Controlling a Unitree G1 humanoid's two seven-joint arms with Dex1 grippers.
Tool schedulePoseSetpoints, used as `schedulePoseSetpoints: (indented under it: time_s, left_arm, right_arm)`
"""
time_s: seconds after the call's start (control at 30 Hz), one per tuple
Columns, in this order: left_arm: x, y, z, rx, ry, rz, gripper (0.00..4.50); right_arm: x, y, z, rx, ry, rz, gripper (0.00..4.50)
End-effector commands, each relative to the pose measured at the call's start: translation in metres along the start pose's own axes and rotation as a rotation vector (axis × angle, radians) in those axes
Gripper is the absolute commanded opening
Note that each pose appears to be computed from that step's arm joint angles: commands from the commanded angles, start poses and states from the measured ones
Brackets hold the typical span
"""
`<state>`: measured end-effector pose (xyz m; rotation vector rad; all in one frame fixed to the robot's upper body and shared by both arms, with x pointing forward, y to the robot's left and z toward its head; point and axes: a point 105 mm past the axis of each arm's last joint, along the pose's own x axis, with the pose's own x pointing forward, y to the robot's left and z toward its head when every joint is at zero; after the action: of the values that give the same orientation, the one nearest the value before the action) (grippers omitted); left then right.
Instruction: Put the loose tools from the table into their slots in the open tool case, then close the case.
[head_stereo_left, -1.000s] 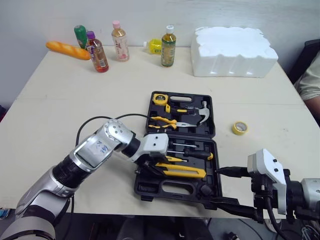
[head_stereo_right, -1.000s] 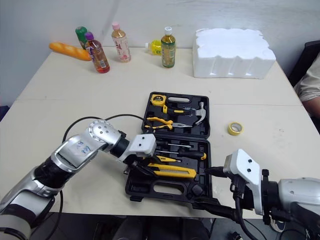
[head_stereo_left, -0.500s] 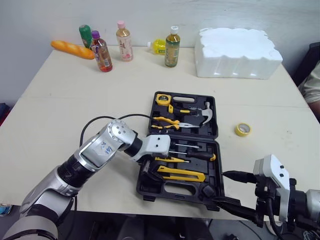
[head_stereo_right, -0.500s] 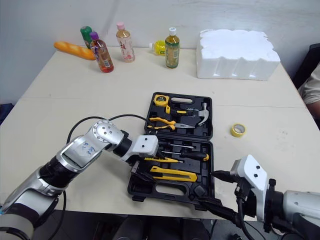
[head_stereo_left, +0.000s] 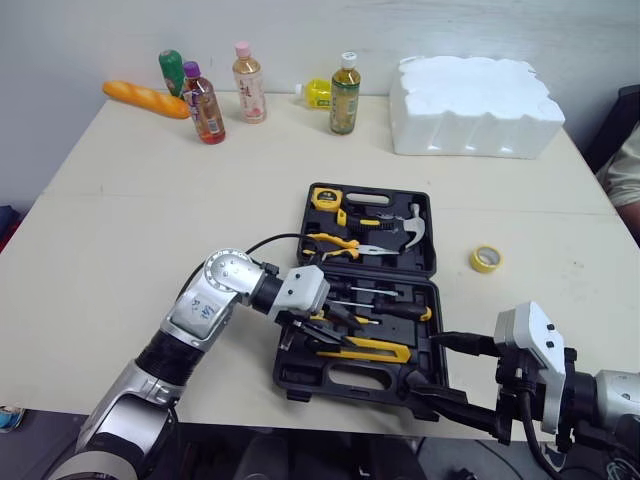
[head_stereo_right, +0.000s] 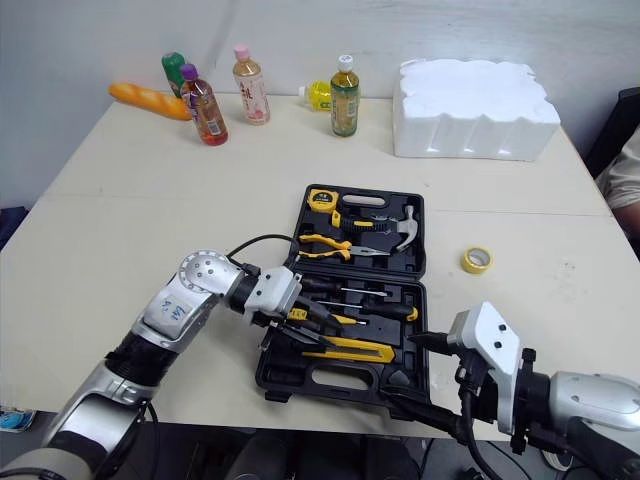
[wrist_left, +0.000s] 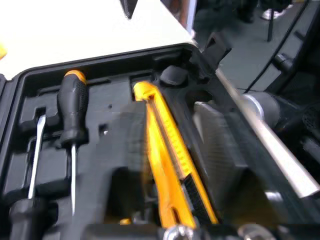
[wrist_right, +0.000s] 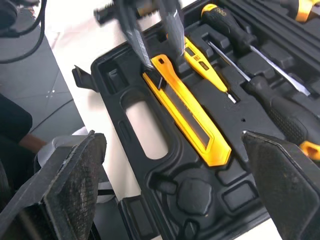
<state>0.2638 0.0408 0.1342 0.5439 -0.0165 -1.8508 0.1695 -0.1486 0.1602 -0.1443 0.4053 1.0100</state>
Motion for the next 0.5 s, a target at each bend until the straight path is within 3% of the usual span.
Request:
schedulePoseSetpoints:
  time_s: [0.03, 0.13, 0.37, 0.47, 0.5]
  left_arm:
    - [0.002, -0.003, -0.002, 0.038, 0.001, -0.027, 0.05]
    - [0.005, -0.003, -0.012, 0.039, 0.056, -0.036, 0.05]
    - [0.009, -0.014, -0.064, -0.020, 0.359, -0.133, 0.05]
    - [0.014, -0.013, -0.076, 0.049, 0.410, -0.123, 0.05]
    - [0.018, -0.011, -0.072, 0.041, 0.370, -0.104, 0.05]
  right_arm:
    - [0.001, 0.004, 0.005, -0.037, -0.007, 0.010, 4.50]
    - [0.002, 0.000, 0.004, -0.063, -0.001, -0.018, 4.50]
    - [0.002, -0.003, 0.007, -0.085, -0.008, -0.027, 4.50]
    - [0.002, -0.005, 0.007, -0.090, -0.003, -0.028, 4.50]
    - [0.002, -0.005, 0.006, -0.091, 0.001, -0.027, 4.50]
